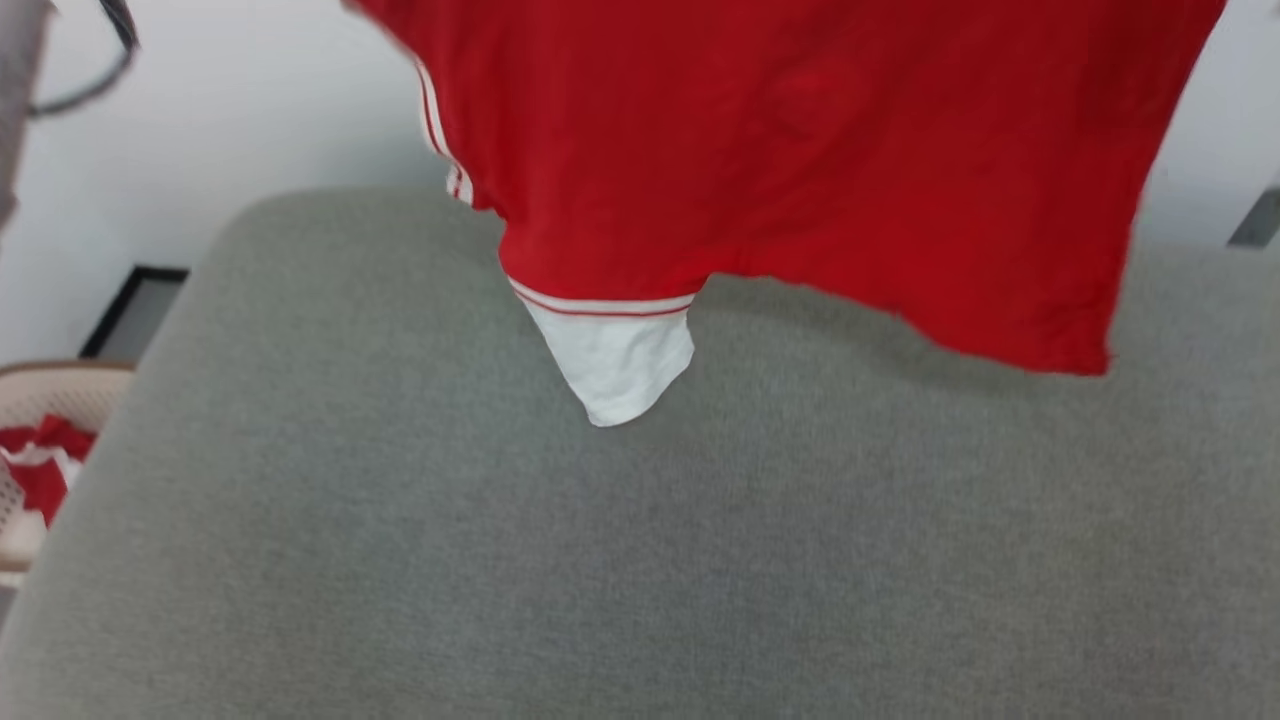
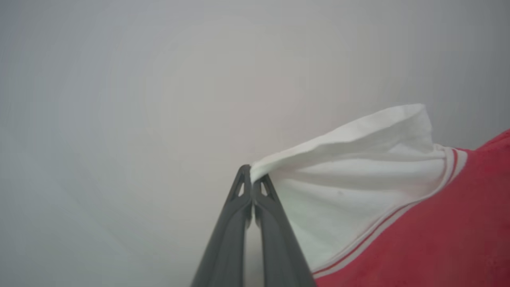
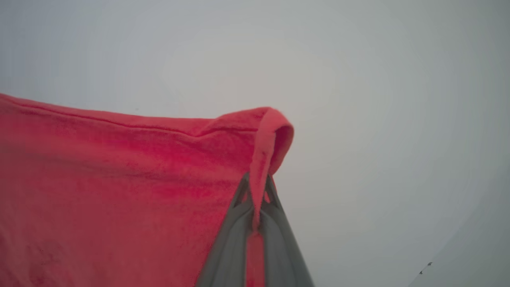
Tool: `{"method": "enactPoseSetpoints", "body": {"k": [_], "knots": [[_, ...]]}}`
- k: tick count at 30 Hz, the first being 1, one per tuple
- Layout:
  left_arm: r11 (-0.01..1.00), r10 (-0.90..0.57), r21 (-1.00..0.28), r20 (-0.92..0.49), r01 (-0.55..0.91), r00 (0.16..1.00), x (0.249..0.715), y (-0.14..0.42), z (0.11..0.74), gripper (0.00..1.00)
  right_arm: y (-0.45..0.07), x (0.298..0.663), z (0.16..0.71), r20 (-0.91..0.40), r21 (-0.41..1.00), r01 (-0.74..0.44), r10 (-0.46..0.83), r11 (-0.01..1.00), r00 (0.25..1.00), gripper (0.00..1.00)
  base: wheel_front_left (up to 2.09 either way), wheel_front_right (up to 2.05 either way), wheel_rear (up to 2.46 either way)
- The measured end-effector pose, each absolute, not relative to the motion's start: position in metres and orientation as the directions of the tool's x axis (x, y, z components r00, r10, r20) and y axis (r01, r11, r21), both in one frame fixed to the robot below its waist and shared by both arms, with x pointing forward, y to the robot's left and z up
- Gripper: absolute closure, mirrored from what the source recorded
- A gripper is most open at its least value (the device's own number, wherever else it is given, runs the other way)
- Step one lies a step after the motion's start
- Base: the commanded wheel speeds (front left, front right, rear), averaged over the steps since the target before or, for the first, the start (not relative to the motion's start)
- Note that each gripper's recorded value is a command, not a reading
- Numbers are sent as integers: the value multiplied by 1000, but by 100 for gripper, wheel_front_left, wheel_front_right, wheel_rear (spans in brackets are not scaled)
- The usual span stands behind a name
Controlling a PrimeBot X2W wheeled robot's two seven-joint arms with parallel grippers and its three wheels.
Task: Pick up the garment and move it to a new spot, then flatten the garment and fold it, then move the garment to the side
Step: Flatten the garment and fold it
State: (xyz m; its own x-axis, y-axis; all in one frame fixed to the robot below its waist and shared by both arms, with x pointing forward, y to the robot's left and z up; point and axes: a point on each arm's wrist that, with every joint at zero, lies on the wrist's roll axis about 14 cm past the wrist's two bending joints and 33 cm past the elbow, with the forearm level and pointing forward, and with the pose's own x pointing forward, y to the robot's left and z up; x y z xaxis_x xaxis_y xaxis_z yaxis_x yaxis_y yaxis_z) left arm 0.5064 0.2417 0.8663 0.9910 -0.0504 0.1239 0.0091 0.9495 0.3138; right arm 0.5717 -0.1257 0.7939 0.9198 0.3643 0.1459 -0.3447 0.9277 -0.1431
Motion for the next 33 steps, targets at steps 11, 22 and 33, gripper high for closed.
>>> {"method": "enactPoseSetpoints", "body": {"k": [11, 22, 33], "knots": [[932, -4, 358, 159, -54, 987, 609, 245, 828, 100, -126, 655, 745, 189, -112, -298, 315, 948, 930, 100, 0, 0, 0], [937, -187, 349, 502, 0, 845, 681, 166, 861, 100, -165, 716, 762, 417, -180, -171, 233, 969, 879, 100, 0, 0, 0], [952, -221, 266, 246, 153, 944, 753, 173, 659, 100, -158, 752, 524, 91, -167, -215, 232, 962, 968, 100, 0, 0, 0]]}}
